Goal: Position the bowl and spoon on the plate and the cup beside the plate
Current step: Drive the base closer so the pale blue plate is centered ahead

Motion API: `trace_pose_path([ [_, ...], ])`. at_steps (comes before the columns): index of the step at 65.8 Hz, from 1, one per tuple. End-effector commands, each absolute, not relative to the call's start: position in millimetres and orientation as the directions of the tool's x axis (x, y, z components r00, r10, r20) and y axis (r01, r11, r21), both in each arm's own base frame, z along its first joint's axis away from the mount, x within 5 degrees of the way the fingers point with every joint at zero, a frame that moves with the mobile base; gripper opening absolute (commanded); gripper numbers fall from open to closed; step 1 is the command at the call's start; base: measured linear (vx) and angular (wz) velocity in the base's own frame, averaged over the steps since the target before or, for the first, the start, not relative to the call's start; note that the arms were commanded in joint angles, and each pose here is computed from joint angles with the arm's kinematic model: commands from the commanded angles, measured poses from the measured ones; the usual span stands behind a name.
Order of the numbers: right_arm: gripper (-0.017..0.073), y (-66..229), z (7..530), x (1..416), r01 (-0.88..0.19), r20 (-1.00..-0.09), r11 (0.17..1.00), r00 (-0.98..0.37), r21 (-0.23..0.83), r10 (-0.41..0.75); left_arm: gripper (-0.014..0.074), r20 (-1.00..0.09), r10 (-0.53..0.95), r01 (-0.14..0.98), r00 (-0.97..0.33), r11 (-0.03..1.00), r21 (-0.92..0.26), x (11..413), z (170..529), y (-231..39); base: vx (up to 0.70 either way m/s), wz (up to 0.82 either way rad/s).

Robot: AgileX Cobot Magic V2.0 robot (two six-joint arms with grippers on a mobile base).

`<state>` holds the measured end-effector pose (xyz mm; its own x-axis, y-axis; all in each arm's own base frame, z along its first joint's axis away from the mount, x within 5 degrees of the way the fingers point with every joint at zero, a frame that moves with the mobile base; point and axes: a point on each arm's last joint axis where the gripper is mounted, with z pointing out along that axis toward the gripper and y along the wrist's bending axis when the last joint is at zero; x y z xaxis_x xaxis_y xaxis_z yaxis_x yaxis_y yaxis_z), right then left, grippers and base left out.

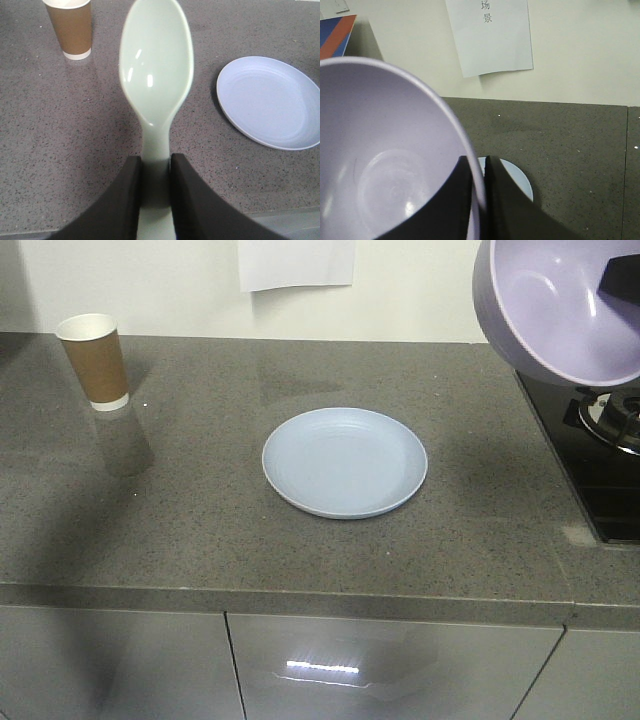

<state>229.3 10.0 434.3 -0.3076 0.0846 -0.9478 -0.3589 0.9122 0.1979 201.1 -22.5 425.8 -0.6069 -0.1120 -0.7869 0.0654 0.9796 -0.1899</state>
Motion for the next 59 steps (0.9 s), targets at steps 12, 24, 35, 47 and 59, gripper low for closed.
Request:
trace_pose_path([
  [12,-0.001,11.0,452.7,223.0,-0.36,-0.967,0.913,-0.227,0.193,0.115,-0.0006,-0.839,-0.135,0.085,-0.527,0.974,-0.21,196.8,441.5,-23.9,0.02,-0.02],
  [24,-0.001,11.0,452.7,223.0,-0.36,-0.967,0.913,-0.227,0.193,0.115,-0.0006,-0.839,-0.135,0.085,-0.527,0.974,-0.21,196.8,441.5,-23.9,0.01,-0.01],
  [35,-0.001,11.0,452.7,223.0,-0.36,-0.967,0.913,-0.227,0.193,0.115,-0.0006,-0.839,-0.135,0.085,-0.527,0.974,-0.21,196.8,441.5,-23.9,0.01,-0.01],
  [47,-0.001,11.0,452.7,223.0,-0.36,-0.967,0.913,-0.227,0.193,0.115,-0.0006,-0.839,-0.135,0.085,-0.527,0.974,-0.21,196.8,441.5,-23.9,0.02,0.0],
  [59,-0.001,11.0,452.7,223.0,-0.36,-0.967,0.913,-0.227,0.193,0.115,-0.0006,-0.839,-0.135,0.085,-0.527,0.974,-0.21,196.8,441.5,-23.9,0.01,0.0],
])
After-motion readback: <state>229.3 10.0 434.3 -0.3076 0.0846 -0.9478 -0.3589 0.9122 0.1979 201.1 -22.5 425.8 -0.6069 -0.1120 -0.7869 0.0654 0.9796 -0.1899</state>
